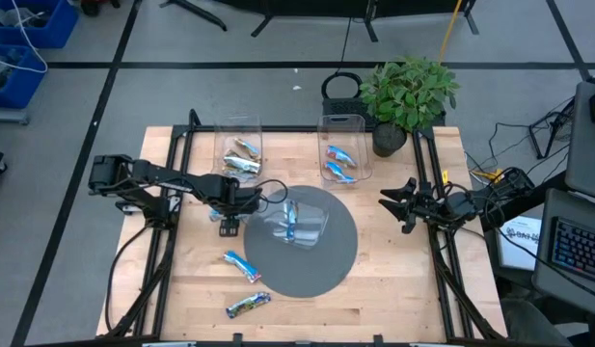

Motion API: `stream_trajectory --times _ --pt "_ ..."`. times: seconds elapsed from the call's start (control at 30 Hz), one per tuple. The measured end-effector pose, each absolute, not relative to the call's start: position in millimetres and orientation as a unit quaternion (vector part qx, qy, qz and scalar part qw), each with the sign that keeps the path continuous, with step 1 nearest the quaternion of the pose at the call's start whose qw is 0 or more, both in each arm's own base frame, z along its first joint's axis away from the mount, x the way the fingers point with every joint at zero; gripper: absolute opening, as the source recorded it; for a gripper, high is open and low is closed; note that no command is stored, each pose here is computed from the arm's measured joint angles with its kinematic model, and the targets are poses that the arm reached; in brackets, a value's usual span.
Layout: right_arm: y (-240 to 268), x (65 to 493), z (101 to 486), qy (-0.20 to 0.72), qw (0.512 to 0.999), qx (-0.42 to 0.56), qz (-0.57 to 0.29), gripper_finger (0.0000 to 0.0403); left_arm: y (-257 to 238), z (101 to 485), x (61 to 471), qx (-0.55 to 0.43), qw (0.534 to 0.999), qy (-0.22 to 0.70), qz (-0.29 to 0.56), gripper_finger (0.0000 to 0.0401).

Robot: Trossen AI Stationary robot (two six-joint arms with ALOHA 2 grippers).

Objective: Pick and place Granola Bars by type
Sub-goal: Put the blue granola bar into the bottom transparent bin

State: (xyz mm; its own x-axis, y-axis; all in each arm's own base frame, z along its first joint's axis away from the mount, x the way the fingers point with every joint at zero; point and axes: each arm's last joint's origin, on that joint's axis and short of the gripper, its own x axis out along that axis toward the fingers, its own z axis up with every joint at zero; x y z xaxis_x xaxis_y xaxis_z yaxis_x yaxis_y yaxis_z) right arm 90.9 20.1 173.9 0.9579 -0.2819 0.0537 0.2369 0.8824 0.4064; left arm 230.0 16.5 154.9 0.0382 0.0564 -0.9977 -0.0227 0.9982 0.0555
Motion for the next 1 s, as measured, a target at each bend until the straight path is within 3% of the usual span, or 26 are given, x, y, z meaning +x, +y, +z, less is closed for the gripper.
stream_trajectory --times 0.2,0.3,0.47,0.67,1.0 --pt "20.1 90.9 174.0 -0.056 0.969 0.202 -0.134 0.0171 16.6 155.0 230.9 0.010 0.723 0.690 0.029 0.0268" --pt "20.1 90.9 174.0 -0.056 0.969 0.202 -0.134 0.0171 16.6 155.1 231.0 0.010 0.724 0.689 0.029 0.0245" --pt "20.1 90.9 173.9 -0.056 0.969 0.202 -0.134 0.0171 15.5 155.0 231.2 -0.002 0.725 0.688 0.014 0.0159" --pt "20.1 90.9 173.9 -0.056 0.969 0.202 -0.134 0.0171 15.2 155.1 231.4 -0.006 0.726 0.687 0.012 0.0022" --pt "20.1 90.9 174.0 -0.056 0.968 0.202 -0.134 0.0171 15.3 155.1 231.4 -0.016 0.726 0.687 0.018 0.0003"
